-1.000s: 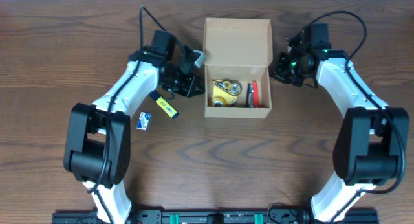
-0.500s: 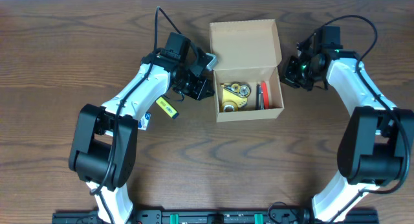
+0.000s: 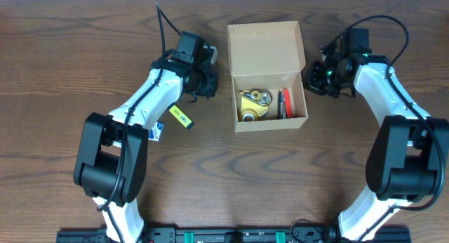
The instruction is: Pack container
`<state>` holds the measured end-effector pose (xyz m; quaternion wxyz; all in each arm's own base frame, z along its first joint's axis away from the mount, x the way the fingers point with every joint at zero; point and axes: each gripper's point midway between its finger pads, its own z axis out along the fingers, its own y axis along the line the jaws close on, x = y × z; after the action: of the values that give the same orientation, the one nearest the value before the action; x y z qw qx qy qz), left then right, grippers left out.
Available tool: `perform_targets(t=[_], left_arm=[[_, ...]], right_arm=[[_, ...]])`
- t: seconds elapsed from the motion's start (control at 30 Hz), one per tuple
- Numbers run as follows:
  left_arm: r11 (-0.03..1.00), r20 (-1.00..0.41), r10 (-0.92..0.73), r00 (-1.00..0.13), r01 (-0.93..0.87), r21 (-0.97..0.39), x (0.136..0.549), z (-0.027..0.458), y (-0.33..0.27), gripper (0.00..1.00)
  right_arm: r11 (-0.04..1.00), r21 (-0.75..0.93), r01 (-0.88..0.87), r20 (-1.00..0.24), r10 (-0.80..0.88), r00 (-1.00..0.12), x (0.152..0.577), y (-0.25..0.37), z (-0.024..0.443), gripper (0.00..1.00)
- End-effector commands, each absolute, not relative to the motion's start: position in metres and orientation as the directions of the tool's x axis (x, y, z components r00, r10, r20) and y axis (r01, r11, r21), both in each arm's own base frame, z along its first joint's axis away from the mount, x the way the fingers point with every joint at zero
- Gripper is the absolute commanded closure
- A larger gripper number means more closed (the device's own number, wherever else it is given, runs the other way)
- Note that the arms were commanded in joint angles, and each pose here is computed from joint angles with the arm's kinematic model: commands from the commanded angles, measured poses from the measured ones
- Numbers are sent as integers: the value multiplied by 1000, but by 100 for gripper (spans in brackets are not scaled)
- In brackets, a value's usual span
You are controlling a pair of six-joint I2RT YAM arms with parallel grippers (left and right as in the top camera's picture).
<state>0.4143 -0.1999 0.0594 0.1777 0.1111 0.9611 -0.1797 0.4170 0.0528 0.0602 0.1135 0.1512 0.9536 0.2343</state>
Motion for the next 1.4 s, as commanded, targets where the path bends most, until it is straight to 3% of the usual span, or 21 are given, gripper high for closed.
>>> perform_targets(t=[0.0,0.43,1.27,1.37], left_arm=[[941,-389,95,-916,210,-267,425,56,-189,51],[980,-390,62,-919,129,-150,434,38,-166,43],[987,-423,100,-901,145,-74,455,-3,-164,56],[987,-419,101,-902,145,-73,454,-4,-164,64]], right_arm=[[848,486,213,-145,318,-937,414,57,59,98],[850,480,215,-146,320,-936,414,55,59,98],[849,476,228,-121,320,-940,408,56,57,98],[849,475,229,-121,321,-939,408,55,57,98]])
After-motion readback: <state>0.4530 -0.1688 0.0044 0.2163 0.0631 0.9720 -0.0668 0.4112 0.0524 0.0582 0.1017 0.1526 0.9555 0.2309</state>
